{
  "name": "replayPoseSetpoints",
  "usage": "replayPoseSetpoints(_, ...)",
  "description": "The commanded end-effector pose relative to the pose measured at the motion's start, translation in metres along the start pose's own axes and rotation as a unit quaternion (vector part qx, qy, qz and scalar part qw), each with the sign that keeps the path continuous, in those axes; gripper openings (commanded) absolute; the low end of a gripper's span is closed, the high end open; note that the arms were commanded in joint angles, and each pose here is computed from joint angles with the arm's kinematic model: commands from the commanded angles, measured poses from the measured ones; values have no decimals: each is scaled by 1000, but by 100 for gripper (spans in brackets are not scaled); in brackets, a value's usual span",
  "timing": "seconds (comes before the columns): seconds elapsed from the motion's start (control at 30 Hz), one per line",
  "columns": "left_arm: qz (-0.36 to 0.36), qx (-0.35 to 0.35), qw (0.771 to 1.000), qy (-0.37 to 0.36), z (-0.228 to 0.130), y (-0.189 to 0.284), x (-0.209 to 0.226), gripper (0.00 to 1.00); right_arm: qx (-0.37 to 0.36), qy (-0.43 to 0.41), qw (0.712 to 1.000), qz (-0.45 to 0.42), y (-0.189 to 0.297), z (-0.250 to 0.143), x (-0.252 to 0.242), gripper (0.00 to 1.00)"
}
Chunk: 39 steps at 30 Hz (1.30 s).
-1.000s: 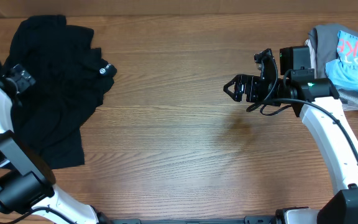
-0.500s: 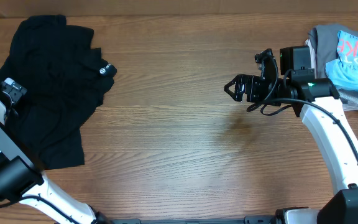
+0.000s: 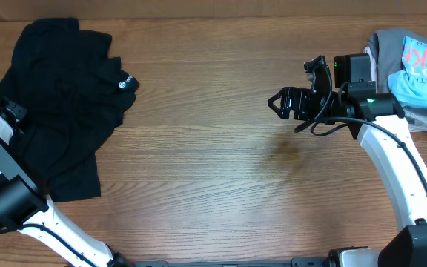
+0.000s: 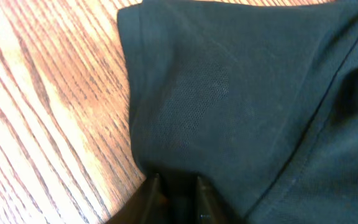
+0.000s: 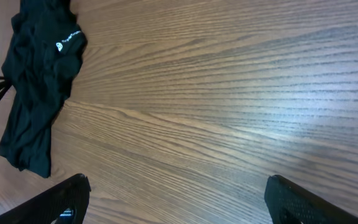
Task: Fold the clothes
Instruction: 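Reach the left gripper to the black shirt's edge and grasp it, then lift the black shirt with the left gripper toward the table center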
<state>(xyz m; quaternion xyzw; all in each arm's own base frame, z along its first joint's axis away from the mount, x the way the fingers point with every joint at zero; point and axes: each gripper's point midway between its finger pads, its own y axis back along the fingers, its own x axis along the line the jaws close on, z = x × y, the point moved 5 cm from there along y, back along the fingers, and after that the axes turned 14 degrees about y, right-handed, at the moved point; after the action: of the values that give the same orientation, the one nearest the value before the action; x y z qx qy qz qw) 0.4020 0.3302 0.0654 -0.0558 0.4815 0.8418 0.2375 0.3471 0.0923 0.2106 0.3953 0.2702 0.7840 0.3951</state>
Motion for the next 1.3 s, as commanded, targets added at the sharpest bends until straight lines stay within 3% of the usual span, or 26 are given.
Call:
replayPoseSetpoints(0.0,-2,-9,1000,-2,9,-1,0,4,-16,10,1000,-1,3,12,3,94)
replayPoseSetpoints(0.23,-52,-13,998,-18,32,44,-29,4,-20,12,1000,-1,4,14,3,93)
replayPoseSetpoints(0.43,-141,-69,986,-61,60,155,-84,4,-30,18,999,-1,4,18,3,92)
replayPoseSetpoints(0.57,-210,-91,967,-115,49,235,-121,4,-36,5,999,3,9,20,2,86)
replayPoseSetpoints(0.67,-281,-110,939,-165,19,312,-157,4,-53,-18,998,7,31,30,1,84)
replayPoseSetpoints(0.87,-414,-153,873,-206,-25,416,-206,4,-43,-9,999,-2,64,27,11,84)
replayPoseSetpoints(1.07,-538,-183,800,-195,-56,486,-245,4,-35,-15,999,4,84,13,26,85)
replayPoseSetpoints(1.27,-619,-196,740,-178,-78,533,-265,4,-73,12,997,14,113,10,49,85)
